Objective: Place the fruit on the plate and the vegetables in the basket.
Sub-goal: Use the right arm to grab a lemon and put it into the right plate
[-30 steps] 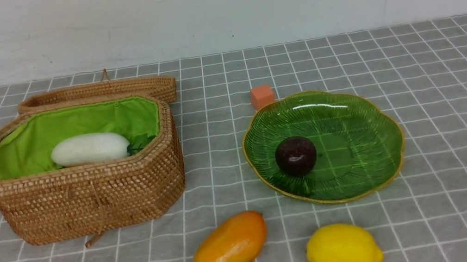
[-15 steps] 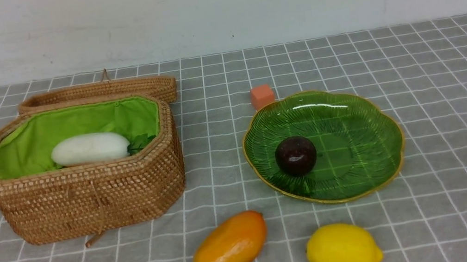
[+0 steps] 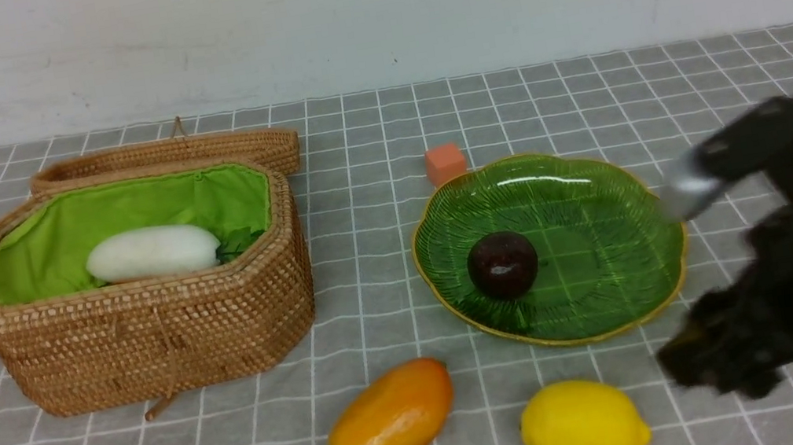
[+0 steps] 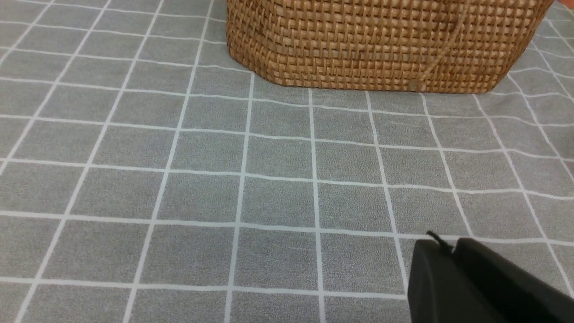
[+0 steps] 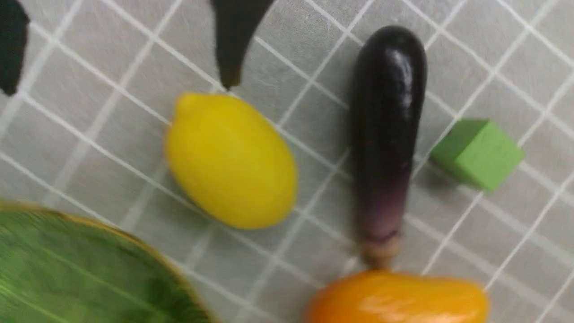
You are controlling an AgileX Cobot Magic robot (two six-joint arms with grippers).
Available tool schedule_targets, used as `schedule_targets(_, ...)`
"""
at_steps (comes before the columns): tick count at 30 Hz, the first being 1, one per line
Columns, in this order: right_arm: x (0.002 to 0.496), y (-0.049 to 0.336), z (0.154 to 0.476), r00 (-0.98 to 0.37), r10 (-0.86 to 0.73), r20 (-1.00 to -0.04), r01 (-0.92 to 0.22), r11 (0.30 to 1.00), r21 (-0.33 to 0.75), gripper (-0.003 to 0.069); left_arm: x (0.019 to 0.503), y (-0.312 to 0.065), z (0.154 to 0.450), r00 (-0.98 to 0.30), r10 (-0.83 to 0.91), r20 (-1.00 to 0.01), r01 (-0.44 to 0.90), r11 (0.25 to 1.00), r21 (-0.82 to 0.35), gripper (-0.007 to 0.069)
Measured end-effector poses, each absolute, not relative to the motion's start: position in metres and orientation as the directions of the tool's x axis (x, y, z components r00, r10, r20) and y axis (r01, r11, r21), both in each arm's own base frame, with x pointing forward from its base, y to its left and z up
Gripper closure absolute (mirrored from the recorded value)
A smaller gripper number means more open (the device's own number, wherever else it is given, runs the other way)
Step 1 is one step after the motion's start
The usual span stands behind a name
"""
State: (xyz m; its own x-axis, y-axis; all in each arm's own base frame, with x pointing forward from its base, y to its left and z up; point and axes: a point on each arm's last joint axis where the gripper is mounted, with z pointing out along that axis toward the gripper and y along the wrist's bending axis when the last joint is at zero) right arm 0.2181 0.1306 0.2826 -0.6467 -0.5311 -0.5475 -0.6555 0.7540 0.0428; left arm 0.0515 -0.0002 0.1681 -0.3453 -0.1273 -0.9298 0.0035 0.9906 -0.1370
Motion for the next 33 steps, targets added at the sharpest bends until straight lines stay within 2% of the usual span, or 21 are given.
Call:
schedule_targets(2,0.224,0.147,0.272,-0.546,-0.664,-0.511,-0.756,0.653,-0.040,-0.0004,0.051,0.000,0.168,-0.345,-0.127,-0.930,0.003,0.991,-0.137,0.0575)
schedule_targets(3,0.225,0.149,0.270,-0.532,-0.680,-0.505,-0.766,0.640,-0.054,-0.0007,0.051,0.000,0.168,-0.345,-0.127,-0.930,0.003,0.991,-0.137,0.0575)
schedule_targets(4,0.229,0.161,0.256,-0.446,-0.767,-0.462,-0.828,0.550,-0.114,-0.0017,0.051,0.000,0.168,-0.345,-0.127,-0.930,0.003,0.991,-0.137,0.0573)
schedule_targets(5,0.232,0.167,0.247,-0.403,-0.806,-0.433,-0.854,0.502,-0.139,-0.0017,0.051,0.000,0.168,-0.345,-0.127,-0.930,0.003,0.991,-0.137,0.0571)
schedule_targets(8,0.239,0.177,0.227,-0.357,-0.852,-0.382,-0.881,0.444,-0.165,-0.0006,0.051,0.000,0.168,-0.345,-0.127,-0.930,0.003,0.991,-0.137,0.0568)
schedule_targets(9,0.246,0.182,0.208,-0.345,-0.875,-0.340,-0.892,0.418,-0.170,0.0016,0.051,0.000,0.168,-0.345,-0.127,-0.930,0.003,0.991,-0.137,0.0566)
schedule_targets(13,0.255,0.187,0.190,-0.324,-0.897,-0.301,-0.904,0.388,-0.182,0.0120,0.051,0.000,0.168,-0.345,-0.127,-0.930,0.003,0.991,-0.137,0.0563)
schedule_targets(18,0.255,0.188,0.195,-0.344,-0.903,-0.257,-0.912,0.386,-0.137,0.0123,0.051,0.000,0.168,-0.345,-0.127,-0.930,0.003,0.991,-0.137,0.0554)
schedule_targets(21,0.251,0.189,0.211,-0.355,-0.906,-0.232,-0.921,0.381,-0.080,0.0123,0.051,0.000,0.168,-0.345,-0.127,-0.930,0.003,0.991,-0.137,0.0550)
schedule_targets(24,0.255,0.188,0.230,-0.390,-0.885,-0.254,-0.909,0.414,-0.047,0.0123,0.051,0.000,0.168,-0.345,-0.127,-0.930,0.003,0.991,-0.137,0.0549)
schedule_targets(26,0.275,0.178,0.256,-0.470,-0.817,-0.333,-0.861,0.507,-0.028,0.0123,0.051,0.000,0.168,-0.345,-0.127,-0.930,0.003,0.991,-0.137,0.0547)
schedule_targets(29,0.305,0.158,0.275,-0.566,-0.674,-0.474,-0.753,0.657,-0.034,0.0123,0.051,0.000,0.168,-0.345,-0.127,-0.930,0.004,0.991,-0.137,0.0547)
schedule_targets(31,0.333,0.137,0.282,-0.603,-0.520,-0.605,-0.625,0.779,-0.048,0.0123,0.051,0.000,0.168,-0.345,-0.127,-0.930,0.004,0.991,-0.137,0.0545)
schedule_targets(33,0.348,0.127,0.280,-0.615,-0.438,-0.656,-0.551,0.834,-0.040,0.0123,0.051,0.000,0.168,-0.345,-0.127,-0.930,0.004,0.991,-0.137,0.0543)
